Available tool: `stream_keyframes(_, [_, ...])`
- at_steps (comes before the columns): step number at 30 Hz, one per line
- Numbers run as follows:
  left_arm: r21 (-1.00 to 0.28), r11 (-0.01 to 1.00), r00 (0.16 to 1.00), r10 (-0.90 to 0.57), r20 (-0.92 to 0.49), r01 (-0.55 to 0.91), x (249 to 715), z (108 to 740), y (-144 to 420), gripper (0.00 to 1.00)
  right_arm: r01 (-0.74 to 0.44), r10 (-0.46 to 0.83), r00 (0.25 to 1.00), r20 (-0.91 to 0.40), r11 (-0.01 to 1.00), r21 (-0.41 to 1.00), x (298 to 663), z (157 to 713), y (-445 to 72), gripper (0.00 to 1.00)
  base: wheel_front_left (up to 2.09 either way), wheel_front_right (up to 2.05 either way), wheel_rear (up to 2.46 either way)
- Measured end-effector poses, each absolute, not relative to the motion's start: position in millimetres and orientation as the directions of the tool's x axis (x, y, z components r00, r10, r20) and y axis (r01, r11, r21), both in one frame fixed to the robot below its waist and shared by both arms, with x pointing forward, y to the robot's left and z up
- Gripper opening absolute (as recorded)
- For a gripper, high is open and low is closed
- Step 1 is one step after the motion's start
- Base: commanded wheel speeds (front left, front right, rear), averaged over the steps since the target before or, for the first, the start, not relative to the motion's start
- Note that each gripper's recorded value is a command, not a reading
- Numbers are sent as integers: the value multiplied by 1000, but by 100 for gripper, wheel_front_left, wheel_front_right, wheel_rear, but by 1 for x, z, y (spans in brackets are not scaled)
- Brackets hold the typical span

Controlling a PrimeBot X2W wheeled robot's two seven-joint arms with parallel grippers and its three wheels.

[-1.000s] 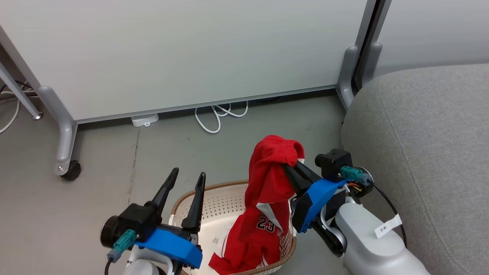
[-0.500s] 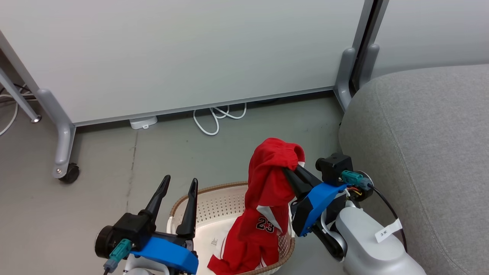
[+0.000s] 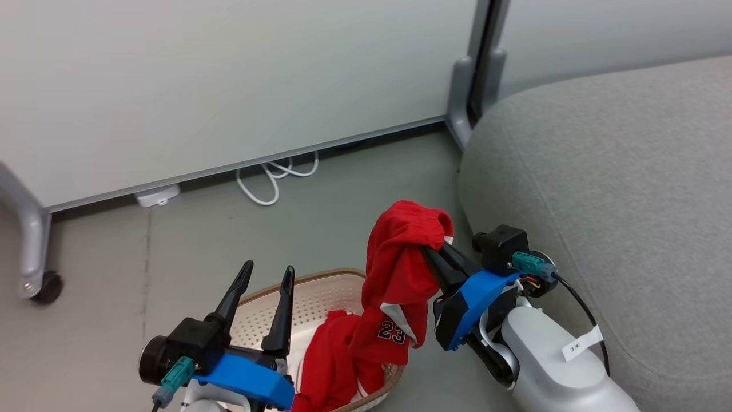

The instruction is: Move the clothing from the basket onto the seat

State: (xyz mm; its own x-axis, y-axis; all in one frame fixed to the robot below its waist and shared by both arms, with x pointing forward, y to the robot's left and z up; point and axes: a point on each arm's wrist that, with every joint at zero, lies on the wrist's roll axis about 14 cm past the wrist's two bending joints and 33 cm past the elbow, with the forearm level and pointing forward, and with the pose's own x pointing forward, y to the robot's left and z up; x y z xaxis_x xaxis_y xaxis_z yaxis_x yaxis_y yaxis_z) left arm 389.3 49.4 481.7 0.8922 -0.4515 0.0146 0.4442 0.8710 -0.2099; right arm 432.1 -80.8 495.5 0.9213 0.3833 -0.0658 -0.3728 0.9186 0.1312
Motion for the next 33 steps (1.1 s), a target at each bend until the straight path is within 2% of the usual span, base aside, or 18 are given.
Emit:
stream_keyframes(18, [-214, 695, 712, -702, 9, 687, 392, 474, -51, 100, -105, 116, 991, -72, 985, 136, 403, 493, -182, 0, 0, 0, 0])
stream_keyframes(26, [-216, 633, 649, -761, 6, 744, 389, 471, -78, 100, -11, 23, 996, -83, 990, 143, 384, 488, -211, 0, 0, 0, 0])
stream_keyframes(33, [-218, 607, 623, -782, 7, 765, 388, 470, -90, 100, 26, -13, 996, -88, 989, 148, 374, 486, -222, 0, 0, 0, 0])
